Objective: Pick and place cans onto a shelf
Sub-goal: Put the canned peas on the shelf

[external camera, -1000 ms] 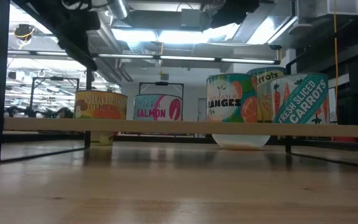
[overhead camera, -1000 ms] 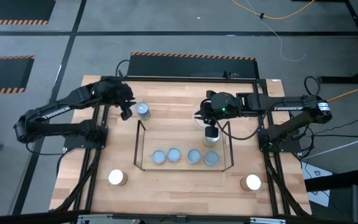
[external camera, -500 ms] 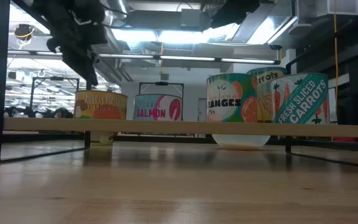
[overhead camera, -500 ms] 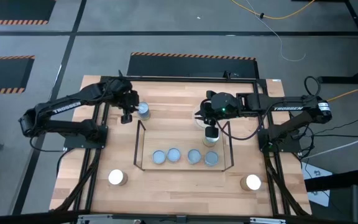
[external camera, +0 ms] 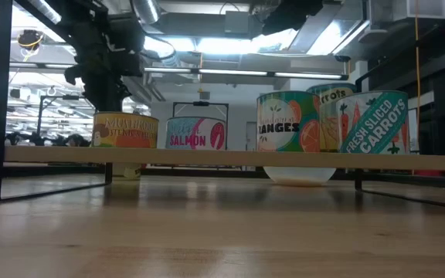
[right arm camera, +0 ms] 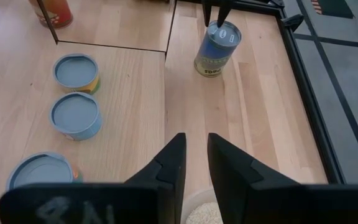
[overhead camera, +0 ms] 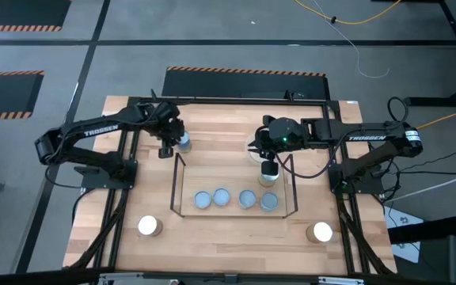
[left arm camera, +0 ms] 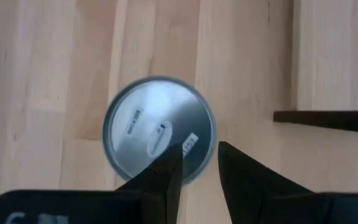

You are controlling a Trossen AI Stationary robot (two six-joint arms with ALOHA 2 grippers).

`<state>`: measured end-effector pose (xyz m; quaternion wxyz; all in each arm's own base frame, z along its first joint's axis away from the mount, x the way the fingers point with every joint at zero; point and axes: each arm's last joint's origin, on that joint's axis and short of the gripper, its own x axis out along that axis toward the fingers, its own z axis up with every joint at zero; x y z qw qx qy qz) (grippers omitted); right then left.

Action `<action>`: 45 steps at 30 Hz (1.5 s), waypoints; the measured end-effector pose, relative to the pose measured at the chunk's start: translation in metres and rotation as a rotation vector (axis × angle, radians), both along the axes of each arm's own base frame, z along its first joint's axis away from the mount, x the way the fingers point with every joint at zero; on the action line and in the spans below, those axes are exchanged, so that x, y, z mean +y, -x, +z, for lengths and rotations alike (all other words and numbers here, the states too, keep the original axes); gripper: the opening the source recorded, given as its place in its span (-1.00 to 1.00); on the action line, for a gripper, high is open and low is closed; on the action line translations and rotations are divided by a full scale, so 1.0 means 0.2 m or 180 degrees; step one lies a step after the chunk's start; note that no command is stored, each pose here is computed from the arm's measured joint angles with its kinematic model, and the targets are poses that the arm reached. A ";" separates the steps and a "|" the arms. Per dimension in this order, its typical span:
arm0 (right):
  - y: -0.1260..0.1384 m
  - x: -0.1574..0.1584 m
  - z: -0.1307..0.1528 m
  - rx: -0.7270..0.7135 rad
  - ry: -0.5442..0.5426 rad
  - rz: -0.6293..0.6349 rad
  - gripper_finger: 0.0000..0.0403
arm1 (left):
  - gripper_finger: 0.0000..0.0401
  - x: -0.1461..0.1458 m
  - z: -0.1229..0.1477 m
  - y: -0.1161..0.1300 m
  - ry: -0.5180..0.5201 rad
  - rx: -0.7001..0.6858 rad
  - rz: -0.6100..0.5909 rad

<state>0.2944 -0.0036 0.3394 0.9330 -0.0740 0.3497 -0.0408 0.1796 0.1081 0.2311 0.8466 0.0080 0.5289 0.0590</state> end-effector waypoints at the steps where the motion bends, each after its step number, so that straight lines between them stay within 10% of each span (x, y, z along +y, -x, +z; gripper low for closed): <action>1: 0.00 0.00 0.00 0.0000 0.0001 0.0001 -0.65 | -0.52 0.00 -0.01 -0.01 -0.0002 -0.0001 0.0001; 24: 0.00 0.00 0.00 0.0004 0.0003 0.0001 -0.65 | -0.54 0.03 -0.06 -0.04 -0.0048 0.0183 0.0070; 45: 0.00 0.00 0.00 0.0005 0.0003 0.0002 -0.65 | -0.99 0.04 -0.05 -0.06 -0.0129 0.0071 0.0113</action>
